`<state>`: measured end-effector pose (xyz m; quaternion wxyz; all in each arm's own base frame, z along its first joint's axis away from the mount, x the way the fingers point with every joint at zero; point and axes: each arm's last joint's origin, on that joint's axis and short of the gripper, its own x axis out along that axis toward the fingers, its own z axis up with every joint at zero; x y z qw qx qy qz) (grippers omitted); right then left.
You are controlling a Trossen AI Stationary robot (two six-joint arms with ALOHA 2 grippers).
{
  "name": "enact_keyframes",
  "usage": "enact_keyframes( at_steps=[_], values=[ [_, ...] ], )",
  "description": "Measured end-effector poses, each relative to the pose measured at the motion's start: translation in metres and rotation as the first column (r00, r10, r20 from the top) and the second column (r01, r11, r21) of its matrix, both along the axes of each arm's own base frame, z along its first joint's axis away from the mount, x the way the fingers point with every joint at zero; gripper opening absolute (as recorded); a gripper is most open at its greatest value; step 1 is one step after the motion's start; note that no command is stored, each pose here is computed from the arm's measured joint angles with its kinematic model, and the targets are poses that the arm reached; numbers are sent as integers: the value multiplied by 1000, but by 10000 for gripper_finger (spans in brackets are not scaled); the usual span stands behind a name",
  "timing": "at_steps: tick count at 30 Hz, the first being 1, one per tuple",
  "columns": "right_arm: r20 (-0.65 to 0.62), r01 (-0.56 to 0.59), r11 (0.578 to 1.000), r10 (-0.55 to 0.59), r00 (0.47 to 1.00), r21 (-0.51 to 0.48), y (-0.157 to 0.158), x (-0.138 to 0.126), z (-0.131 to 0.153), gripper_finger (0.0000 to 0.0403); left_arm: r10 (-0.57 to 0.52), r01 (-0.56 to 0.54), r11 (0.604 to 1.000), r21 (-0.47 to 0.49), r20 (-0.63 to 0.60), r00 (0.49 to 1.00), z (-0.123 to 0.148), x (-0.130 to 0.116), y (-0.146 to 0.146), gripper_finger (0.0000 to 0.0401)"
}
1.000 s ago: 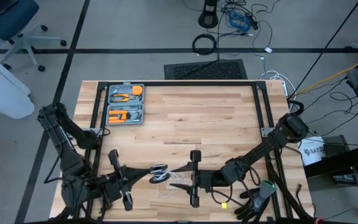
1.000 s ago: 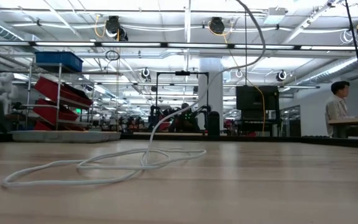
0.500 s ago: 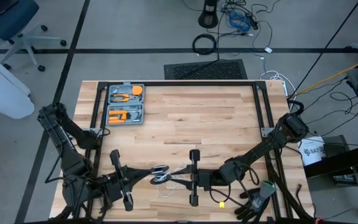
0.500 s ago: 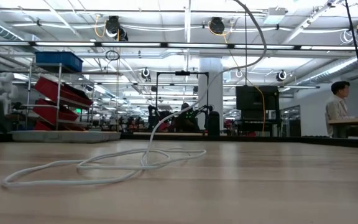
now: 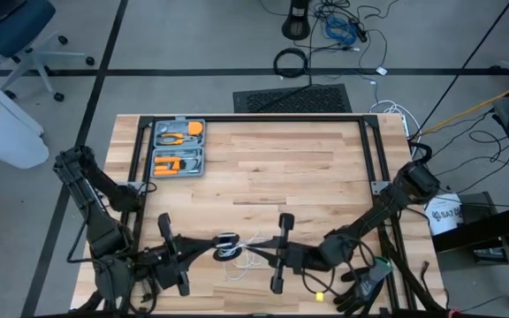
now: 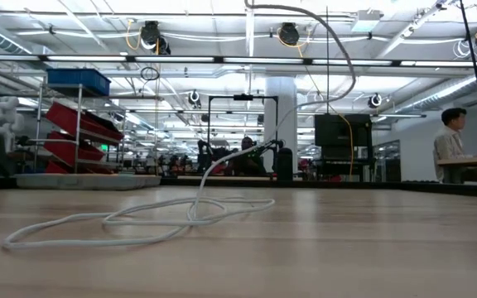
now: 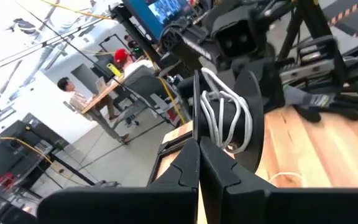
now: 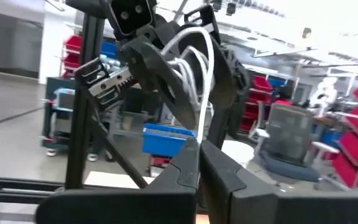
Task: Coil cords
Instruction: Uncoil the white wire from the spool
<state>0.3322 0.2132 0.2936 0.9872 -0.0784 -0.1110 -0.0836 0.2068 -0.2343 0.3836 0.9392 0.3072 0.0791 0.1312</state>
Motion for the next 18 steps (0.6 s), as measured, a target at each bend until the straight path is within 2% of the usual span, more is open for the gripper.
enact_keyframes(
  at_steps=[7, 11, 18],
  values=[
    [46, -14, 999, 15, 999, -31, 10, -9, 6, 1, 113, -112, 992, 59, -9, 994, -4, 0, 5, 2],
    [68, -102, 993, 106, 992, -53, 10, -7, 7, 0, 190, -188, 977, 102, -13, 982, -10, 8, 7, 2],
    [99, -211, 978, 210, 973, -4, -2, 3, 7, 0, 280, -273, 950, 149, -24, 960, -19, 28, 16, 2]
  ],
)
